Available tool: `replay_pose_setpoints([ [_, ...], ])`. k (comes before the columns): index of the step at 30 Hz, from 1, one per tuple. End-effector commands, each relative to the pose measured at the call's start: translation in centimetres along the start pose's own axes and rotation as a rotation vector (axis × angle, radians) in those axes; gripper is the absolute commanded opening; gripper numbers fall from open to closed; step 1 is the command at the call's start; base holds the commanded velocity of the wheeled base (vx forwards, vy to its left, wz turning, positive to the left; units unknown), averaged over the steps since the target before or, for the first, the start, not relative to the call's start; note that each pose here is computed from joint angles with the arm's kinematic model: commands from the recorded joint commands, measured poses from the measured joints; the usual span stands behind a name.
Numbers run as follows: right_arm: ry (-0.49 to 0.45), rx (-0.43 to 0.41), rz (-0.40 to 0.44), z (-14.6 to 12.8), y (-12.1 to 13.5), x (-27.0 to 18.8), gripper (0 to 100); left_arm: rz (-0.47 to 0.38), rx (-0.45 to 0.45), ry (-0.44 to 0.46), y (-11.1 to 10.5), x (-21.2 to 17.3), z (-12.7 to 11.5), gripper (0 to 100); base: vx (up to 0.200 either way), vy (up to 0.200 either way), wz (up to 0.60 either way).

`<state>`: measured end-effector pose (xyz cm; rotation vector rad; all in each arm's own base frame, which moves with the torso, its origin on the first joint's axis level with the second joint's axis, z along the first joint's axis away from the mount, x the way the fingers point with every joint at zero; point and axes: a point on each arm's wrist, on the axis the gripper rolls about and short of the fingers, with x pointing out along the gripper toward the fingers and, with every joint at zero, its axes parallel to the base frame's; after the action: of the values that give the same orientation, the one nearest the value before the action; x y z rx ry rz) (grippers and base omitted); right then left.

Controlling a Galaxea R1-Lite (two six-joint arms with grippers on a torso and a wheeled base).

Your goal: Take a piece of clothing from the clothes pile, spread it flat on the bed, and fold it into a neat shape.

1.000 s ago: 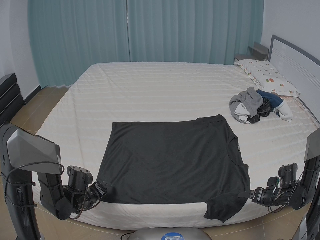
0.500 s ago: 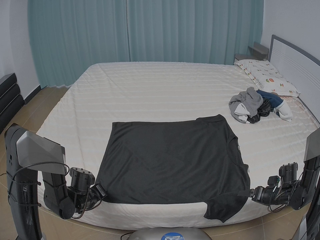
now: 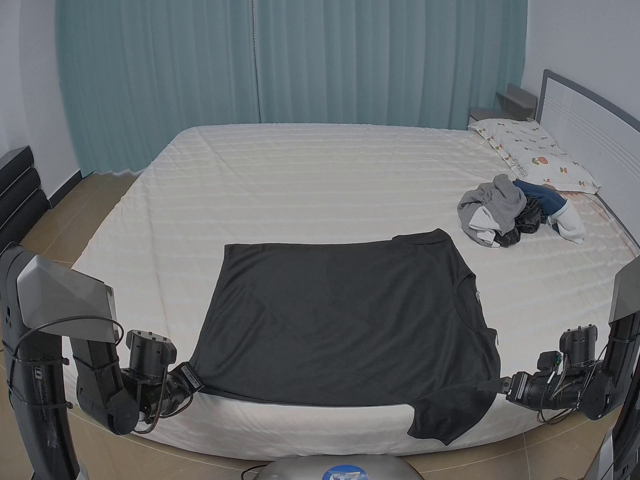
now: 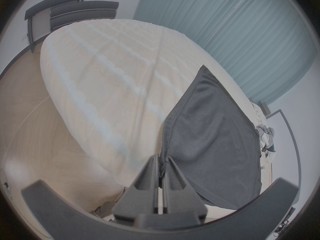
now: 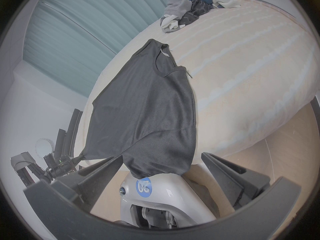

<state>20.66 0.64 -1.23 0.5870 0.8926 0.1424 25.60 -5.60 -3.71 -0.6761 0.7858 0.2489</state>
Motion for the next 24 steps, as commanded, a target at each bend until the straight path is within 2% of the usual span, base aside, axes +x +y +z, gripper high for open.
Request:
replay_pose_setpoints([
  [1,-0.015,0.004,-0.003,0.3,-0.2,-0.1,100,-0.045,0.010,-0.035,-0.9,-0.5,0.9,0,0.000,0.000,0.00],
  [8,-0.023,0.001,-0.008,0.5,-0.2,0.3,100,-0.113,-0.018,-0.022,-1.2,-0.2,1.9,0,0.000,0.000,0.00],
  [13,-0.024,0.003,-0.032,1.1,-0.6,1.8,100,-0.191,-0.187,0.033,-1.4,-1.1,2.7,0,0.000,0.000,0.00],
  [15,-0.019,0.003,-0.034,1.2,-0.8,2.4,100,-0.210,-0.219,0.043,-1.4,-1.3,2.9,0,0.000,0.000,0.00],
  [22,-0.068,-0.009,-0.082,2.3,-1.1,4.4,100,-0.198,-0.261,0.020,-0.7,-1.2,3.9,0,0.000,0.000,0.00],
  [23,-0.074,-0.011,-0.082,2.5,-1.1,4.6,0,-0.196,-0.262,0.020,-0.6,-1.2,3.9,0,0.000,0.000,0.00],
  [24,-0.076,-0.011,-0.082,2.6,-1.1,4.7,0,-0.196,-0.262,0.020,-0.6,-1.2,3.9,0,0.000,0.000,0.00],
])
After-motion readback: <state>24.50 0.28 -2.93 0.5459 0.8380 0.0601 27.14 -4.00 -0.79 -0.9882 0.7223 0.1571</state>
